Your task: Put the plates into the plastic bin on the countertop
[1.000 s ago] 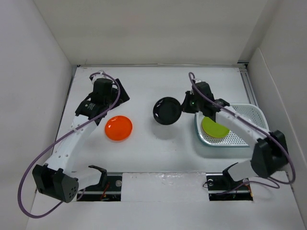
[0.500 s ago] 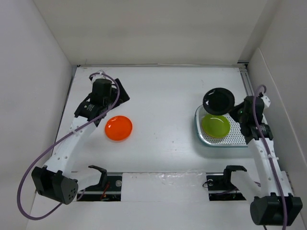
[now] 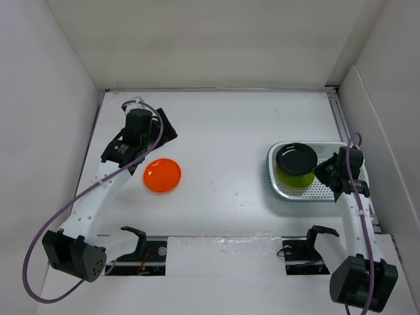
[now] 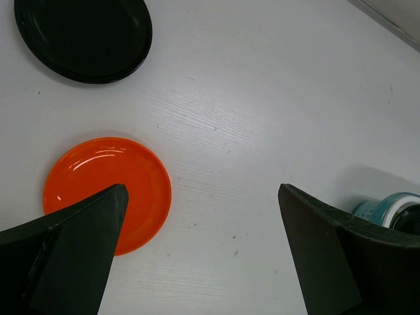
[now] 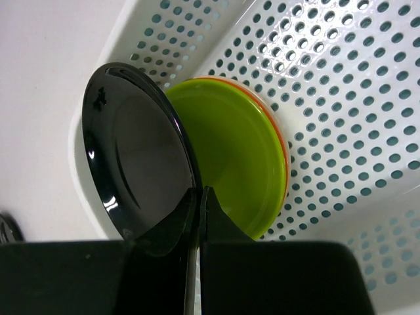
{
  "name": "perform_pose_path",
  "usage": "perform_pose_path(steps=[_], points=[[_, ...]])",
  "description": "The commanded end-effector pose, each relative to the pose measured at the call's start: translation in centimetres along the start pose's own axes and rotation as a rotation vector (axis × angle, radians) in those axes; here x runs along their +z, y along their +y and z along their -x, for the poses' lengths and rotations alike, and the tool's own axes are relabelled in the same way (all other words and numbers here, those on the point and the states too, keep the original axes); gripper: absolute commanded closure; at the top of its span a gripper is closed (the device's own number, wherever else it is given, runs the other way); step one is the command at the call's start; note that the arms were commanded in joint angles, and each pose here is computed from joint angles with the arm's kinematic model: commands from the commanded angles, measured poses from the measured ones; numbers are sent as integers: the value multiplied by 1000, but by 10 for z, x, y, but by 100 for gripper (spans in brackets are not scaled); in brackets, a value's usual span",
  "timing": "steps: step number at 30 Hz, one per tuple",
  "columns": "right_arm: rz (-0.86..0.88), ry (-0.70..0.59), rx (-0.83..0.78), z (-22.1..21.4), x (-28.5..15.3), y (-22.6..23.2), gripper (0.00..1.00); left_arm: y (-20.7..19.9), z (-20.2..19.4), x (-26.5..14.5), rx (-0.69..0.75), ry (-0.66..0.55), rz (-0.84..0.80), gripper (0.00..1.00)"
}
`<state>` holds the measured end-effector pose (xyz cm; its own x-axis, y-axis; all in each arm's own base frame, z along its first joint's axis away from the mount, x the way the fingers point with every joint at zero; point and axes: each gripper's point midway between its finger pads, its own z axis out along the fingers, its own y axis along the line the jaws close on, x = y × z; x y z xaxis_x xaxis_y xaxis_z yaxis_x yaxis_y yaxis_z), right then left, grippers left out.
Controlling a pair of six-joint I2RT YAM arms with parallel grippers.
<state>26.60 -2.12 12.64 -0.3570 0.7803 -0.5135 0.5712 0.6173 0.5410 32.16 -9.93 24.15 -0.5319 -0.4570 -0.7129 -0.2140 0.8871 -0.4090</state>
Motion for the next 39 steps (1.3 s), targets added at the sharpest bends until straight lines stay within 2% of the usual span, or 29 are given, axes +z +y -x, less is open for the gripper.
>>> perform_pose_path(steps=[1,5,6,9,15,17,19,20,21,23,26,28,29,30,31,32,34,35,36,37,39], points=[[87,-53,-8,13,-9,18,100,-5,7,-9,-3,-36,-37,0],[97,-64,-10,12,-12,18,94,-5,7,-9,-3,-36,-37,0],[89,-55,-9,10,-12,16,82,-5,7,-9,-3,-36,-37,0],[80,-45,-7,7,-12,13,56,-5,7,-9,-3,-36,-37,0],[86,-52,-8,9,-16,16,54,-4,8,-9,-4,-42,-30,0],[151,-60,-16,11,-27,28,43,0,8,-9,-2,-43,-11,0],[283,-54,-51,11,-42,53,37,5,9,-8,-21,-52,16,0],[365,-71,-86,11,-55,67,20,8,11,-11,-31,-63,30,0],[462,-59,-114,8,-70,84,10,12,16,-14,-45,-94,51,0],[620,-78,-193,6,-94,116,4,16,20,-13,-62,-116,76,0],[768,-12,-290,-13,-111,157,2,19,17,-9,-79,-98,105,0],[804,16,-335,-25,-112,179,2,24,19,-1,-88,-89,128,0],[894,57,-385,-47,-130,206,2,23,29,-1,-105,-100,126,0],[874,109,-416,-66,-116,217,2,27,37,2,-116,-108,122,0],[879,130,-438,-81,-114,230,2,26,34,11,-124,-51,78,0],[888,157,-490,-113,-119,246,2,44,58,12,-183,-75,85,0],[858,237,-549,-155,-99,276,2,52,70,15,-227,-62,68,0],[888,301,-583,-183,-100,286,2,56,76,17,-225,-75,82,0],[946,305,-582,-190,-103,311,2,57,84,12,-225,-98,95,0],[884,382,-609,-226,-68,309,2,59,86,12,-225,-107,109,0],[923,447,-632,-253,-60,335,7,70,83,12,-214,-123,154,0]])
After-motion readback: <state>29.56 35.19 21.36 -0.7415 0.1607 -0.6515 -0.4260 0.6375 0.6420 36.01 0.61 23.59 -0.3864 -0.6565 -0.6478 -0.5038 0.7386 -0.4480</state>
